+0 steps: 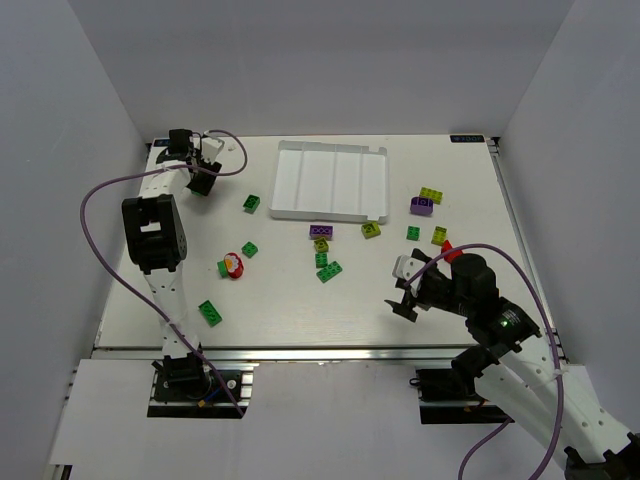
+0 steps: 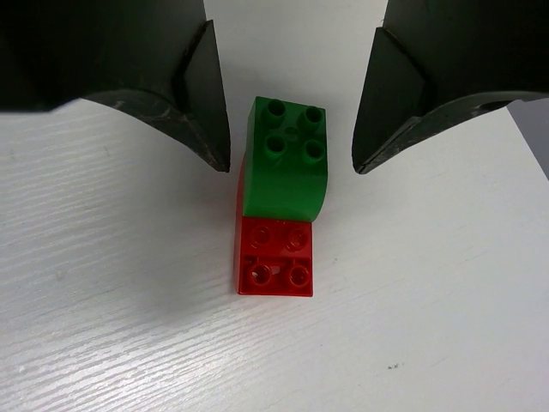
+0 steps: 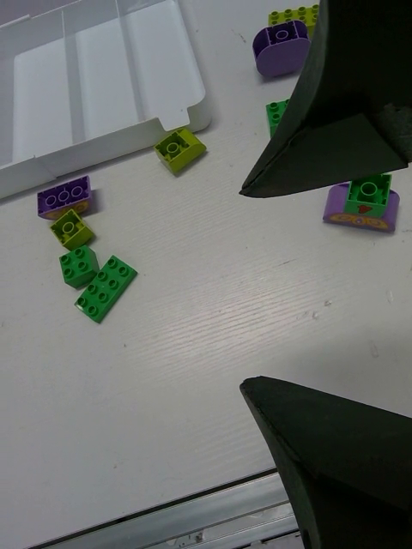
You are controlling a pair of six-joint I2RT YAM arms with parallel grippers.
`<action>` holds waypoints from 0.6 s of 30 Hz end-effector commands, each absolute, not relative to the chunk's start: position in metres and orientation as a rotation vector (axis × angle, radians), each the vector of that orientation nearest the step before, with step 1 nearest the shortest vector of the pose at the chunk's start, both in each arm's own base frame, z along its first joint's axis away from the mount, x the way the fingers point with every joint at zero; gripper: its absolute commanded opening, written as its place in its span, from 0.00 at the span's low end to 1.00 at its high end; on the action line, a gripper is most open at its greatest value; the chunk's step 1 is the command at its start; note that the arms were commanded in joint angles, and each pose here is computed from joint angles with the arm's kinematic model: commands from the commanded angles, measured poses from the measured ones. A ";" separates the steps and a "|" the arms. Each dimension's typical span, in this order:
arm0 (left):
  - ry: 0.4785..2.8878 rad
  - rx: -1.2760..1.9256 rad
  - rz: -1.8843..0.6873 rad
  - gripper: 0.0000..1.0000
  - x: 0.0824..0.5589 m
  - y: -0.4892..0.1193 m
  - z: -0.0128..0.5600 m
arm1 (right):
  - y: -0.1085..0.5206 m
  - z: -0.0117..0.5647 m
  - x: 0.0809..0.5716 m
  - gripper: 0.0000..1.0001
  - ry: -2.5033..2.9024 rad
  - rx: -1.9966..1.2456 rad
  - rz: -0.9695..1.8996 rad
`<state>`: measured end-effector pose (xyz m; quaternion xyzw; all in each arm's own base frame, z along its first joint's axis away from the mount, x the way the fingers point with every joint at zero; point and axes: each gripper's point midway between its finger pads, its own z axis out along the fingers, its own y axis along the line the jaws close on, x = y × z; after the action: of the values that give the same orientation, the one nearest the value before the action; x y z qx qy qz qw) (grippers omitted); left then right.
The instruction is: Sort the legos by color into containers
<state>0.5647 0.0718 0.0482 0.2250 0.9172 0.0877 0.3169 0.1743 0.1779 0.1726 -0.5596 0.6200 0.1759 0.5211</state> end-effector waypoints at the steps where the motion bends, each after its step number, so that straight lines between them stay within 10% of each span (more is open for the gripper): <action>1: 2.377 0.573 0.233 0.68 0.571 0.069 0.071 | 0.182 0.189 0.177 0.89 1.424 -1.318 0.415; 12: 2.390 0.568 0.196 0.48 0.569 0.064 0.072 | 0.182 0.189 0.177 0.89 1.420 -1.318 0.415; 18: 2.363 0.516 0.128 0.00 0.571 0.054 0.084 | 0.182 0.189 0.179 0.89 1.426 -1.308 0.410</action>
<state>0.5585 0.0678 0.0477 0.2135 0.9248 0.0723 0.3064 0.1740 0.1776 0.1745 -0.5589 0.6178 0.1752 0.5246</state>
